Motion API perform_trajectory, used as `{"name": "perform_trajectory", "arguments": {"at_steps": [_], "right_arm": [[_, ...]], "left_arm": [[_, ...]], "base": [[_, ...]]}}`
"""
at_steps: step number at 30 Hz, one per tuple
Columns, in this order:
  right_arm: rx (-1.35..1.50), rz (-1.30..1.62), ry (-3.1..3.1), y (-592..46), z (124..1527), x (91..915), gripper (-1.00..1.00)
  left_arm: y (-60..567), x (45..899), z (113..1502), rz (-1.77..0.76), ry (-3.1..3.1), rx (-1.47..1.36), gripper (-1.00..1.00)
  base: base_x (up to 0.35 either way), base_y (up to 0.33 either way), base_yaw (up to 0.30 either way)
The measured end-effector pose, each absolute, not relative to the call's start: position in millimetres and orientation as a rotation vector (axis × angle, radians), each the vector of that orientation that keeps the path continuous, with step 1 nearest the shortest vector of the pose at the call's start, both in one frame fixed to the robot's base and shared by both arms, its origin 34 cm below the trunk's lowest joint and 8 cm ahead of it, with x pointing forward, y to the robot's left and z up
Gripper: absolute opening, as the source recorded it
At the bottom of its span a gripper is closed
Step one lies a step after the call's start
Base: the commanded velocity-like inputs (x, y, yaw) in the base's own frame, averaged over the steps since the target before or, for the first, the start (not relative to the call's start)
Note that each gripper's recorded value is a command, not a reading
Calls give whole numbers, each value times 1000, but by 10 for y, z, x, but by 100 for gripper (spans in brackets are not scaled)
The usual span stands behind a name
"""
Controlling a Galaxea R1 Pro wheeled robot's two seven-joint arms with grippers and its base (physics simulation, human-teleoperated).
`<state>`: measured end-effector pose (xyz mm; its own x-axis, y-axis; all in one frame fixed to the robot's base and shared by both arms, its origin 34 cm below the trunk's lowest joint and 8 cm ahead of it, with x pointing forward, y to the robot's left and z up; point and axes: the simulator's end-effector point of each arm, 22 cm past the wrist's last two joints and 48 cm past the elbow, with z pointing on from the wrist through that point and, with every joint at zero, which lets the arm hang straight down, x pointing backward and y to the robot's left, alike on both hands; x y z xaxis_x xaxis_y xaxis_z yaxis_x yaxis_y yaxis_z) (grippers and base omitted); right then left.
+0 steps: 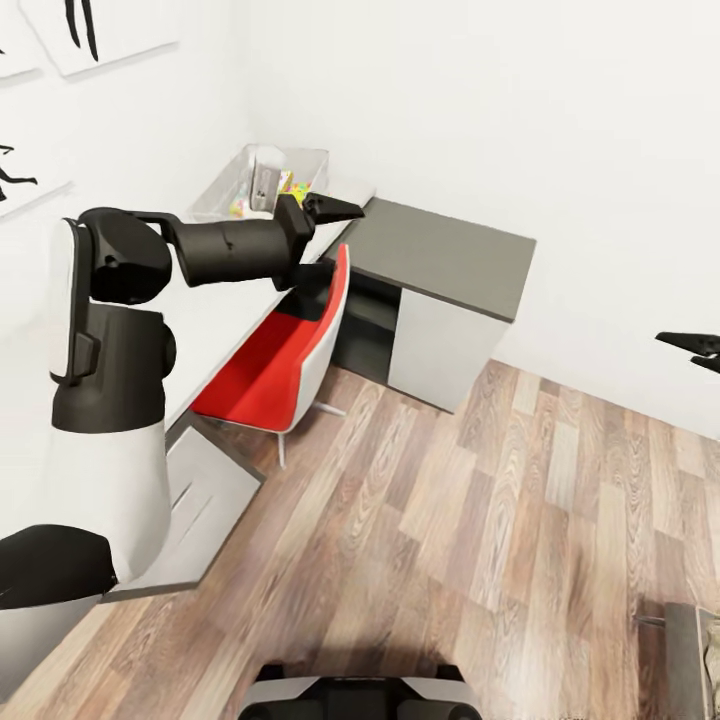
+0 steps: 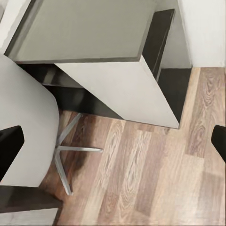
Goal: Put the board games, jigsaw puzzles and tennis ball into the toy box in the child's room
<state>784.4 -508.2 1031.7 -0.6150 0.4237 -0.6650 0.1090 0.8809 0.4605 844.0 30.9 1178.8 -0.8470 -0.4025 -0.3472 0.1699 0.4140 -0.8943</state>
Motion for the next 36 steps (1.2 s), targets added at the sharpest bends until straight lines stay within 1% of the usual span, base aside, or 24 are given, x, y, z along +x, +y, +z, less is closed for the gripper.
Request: {"name": "perform_trajectory", "arguments": {"at_steps": [9, 12, 15, 18, 26, 34, 36], "right_arm": [[330, 508, 2346, -4747, 9835, 7248, 100], [322, 537, 2414, -4559, 9573, 6952, 100], [320, 552, 2434, -4482, 9494, 6860, 100], [320, 599, 2485, -4254, 9265, 6649, 100], [323, 634, 2543, -4035, 9028, 6398, 100], [332, 583, 2636, -4022, 8736, 6034, 100], [334, 573, 2667, -3984, 8628, 5903, 100]], "left_arm": [[-142, 8260, 11754, -1398, 2200, -104, 100], [-406, 8093, 11577, -1359, 2257, -60, 100], [-499, 8011, 11497, -1344, 2282, -46, 100], [-704, 7791, 11166, -1295, 2360, -33, 100], [-780, 7482, 10579, -1185, 2467, -74, 100], [-661, 7096, 9901, -1068, 2581, -157, 100], [-578, 6906, 9603, -1005, 2630, -192, 100]], "base": [[-3, 0, -191], [-1, 0, -181], [-1, 0, -180], [0, 0, -178], [0, 0, -177], [0, 0, -177], [0, 0, -177]]}}
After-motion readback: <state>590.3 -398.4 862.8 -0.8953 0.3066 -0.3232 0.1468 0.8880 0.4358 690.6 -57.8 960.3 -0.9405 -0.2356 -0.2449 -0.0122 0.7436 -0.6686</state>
